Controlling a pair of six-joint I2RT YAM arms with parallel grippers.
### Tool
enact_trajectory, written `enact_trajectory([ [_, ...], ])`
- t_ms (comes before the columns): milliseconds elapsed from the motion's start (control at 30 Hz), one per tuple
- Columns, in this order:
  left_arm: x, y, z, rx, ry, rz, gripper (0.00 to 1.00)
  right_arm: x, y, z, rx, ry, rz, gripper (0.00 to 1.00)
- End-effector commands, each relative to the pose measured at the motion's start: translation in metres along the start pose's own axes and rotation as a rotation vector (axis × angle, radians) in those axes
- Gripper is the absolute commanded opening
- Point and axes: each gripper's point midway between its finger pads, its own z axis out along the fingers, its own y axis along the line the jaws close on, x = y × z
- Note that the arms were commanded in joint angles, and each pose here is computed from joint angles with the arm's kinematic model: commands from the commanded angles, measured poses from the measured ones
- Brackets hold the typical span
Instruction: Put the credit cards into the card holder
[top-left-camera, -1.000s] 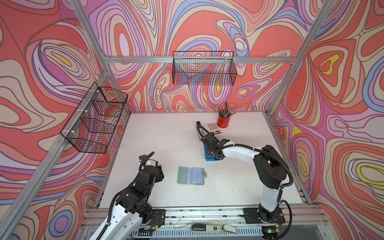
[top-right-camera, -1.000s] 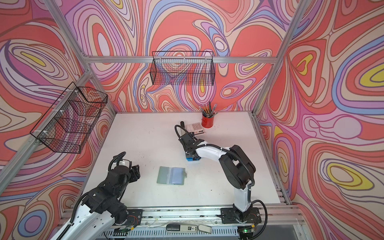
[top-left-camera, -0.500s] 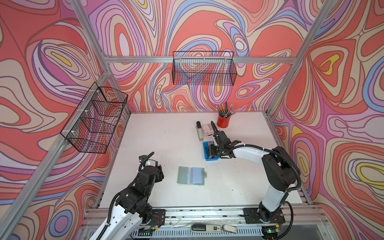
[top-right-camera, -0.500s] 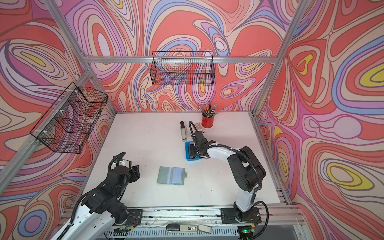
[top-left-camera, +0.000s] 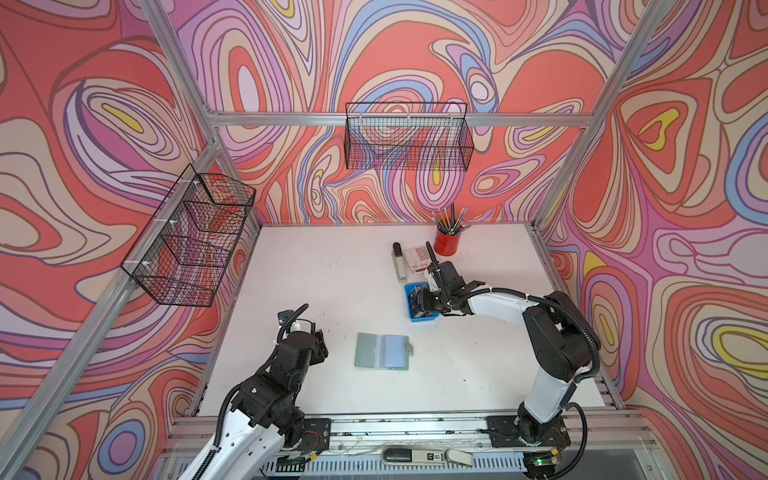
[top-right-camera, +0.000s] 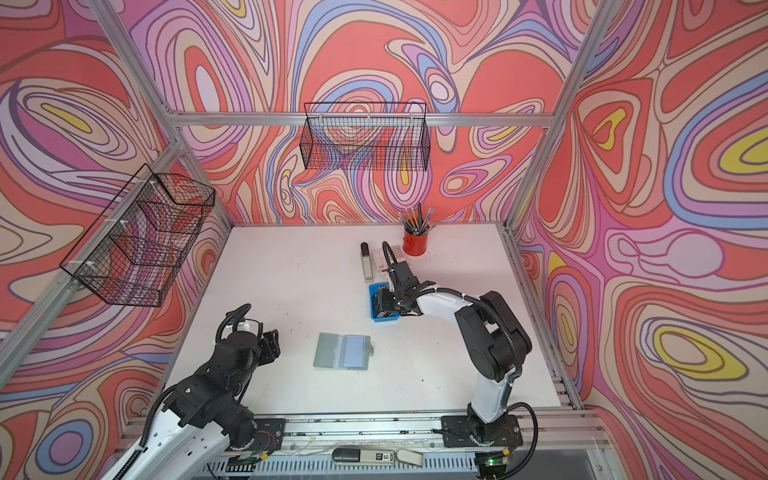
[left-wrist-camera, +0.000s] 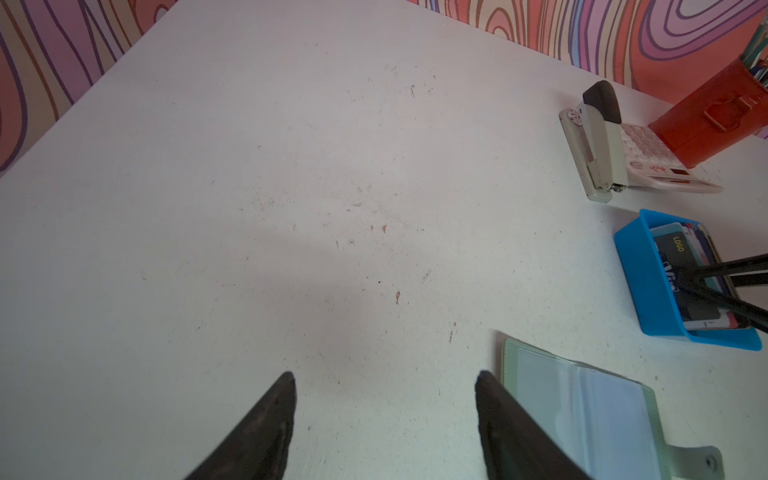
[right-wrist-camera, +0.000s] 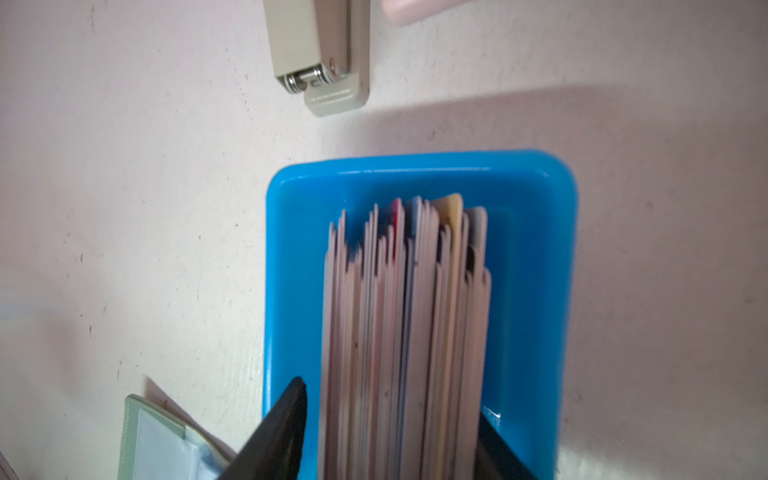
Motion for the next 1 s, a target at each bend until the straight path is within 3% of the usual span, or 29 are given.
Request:
enact_trajectory([
  [0, 0.006, 0.007, 0.001, -0.026, 0.016, -0.002, 0.7, -0.013, 0.004, -0.013, 0.006, -0.043, -0.022, 0.54],
  [500, 0.006, 0.007, 0.001, -0.023, 0.015, -0.003, 0.7, -0.017, -0.003, -0.029, 0.052, -0.08, -0.023, 0.51],
  [967, 0.006, 0.006, 0.001, -0.023, 0.014, -0.002, 0.7, -0.02, -0.015, -0.038, 0.113, -0.107, -0.015, 0.32],
])
